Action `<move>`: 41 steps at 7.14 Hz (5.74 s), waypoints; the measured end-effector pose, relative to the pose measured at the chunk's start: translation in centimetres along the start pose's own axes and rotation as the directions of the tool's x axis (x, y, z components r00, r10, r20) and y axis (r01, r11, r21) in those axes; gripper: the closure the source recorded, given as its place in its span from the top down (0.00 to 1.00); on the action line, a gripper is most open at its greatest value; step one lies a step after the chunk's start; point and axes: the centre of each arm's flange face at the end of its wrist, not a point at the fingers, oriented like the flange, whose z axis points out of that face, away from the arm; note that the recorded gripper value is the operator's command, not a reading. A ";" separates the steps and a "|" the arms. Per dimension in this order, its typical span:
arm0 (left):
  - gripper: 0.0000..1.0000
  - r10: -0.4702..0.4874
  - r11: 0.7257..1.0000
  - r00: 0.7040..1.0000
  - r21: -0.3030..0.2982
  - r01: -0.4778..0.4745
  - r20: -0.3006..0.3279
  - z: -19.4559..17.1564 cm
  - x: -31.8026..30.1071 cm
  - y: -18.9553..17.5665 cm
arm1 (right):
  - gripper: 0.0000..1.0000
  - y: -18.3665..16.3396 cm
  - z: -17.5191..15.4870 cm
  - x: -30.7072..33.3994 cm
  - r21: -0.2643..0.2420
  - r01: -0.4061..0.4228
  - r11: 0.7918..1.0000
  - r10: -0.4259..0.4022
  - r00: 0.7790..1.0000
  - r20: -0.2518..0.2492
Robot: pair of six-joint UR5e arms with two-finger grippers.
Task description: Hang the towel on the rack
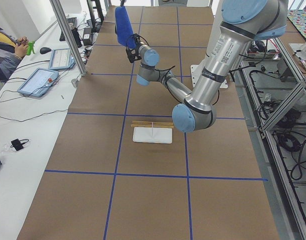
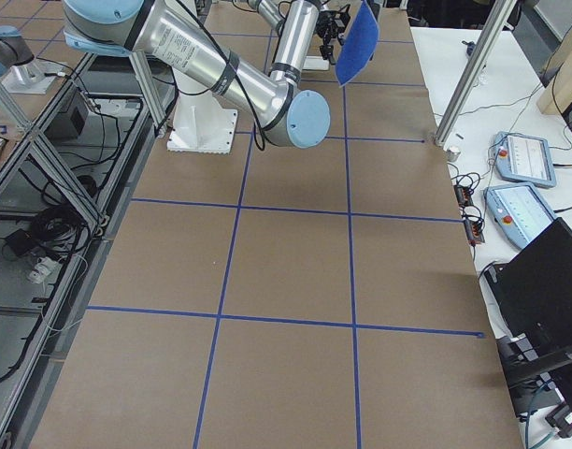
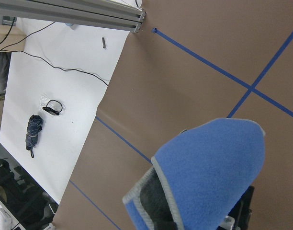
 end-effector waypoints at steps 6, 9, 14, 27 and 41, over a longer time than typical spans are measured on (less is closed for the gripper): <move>0.98 -0.508 0.845 0.834 0.063 0.531 -0.215 -0.4 0.6 -0.9 | 0.00 -0.8 -1.5 -0.7 0.012 -0.048 0.999 0.047 0.999 0.022; 0.98 -0.623 0.769 0.757 0.023 0.639 -0.199 0.4 0.0 0.8 | 0.00 -0.7 -1.5 -0.9 0.015 -0.035 0.999 0.034 0.998 0.050; 0.97 -0.670 0.731 0.717 -0.005 0.682 -0.190 1.0 -0.1 2.1 | 0.00 0.2 -2.6 1.0 -0.010 -0.008 1.000 0.008 0.997 0.073; 0.00 0.138 0.972 0.989 0.198 -0.124 -0.059 0.1 -1.6 0.5 | 1.00 -2.7 -2.4 5.7 -0.020 0.055 0.998 -0.053 0.995 0.082; 0.00 0.529 0.733 0.702 0.159 -0.661 0.478 -44.2 -18.0 -5.8 | 1.00 -17.2 -1.4 12.6 0.128 0.252 0.959 -0.251 0.968 -0.028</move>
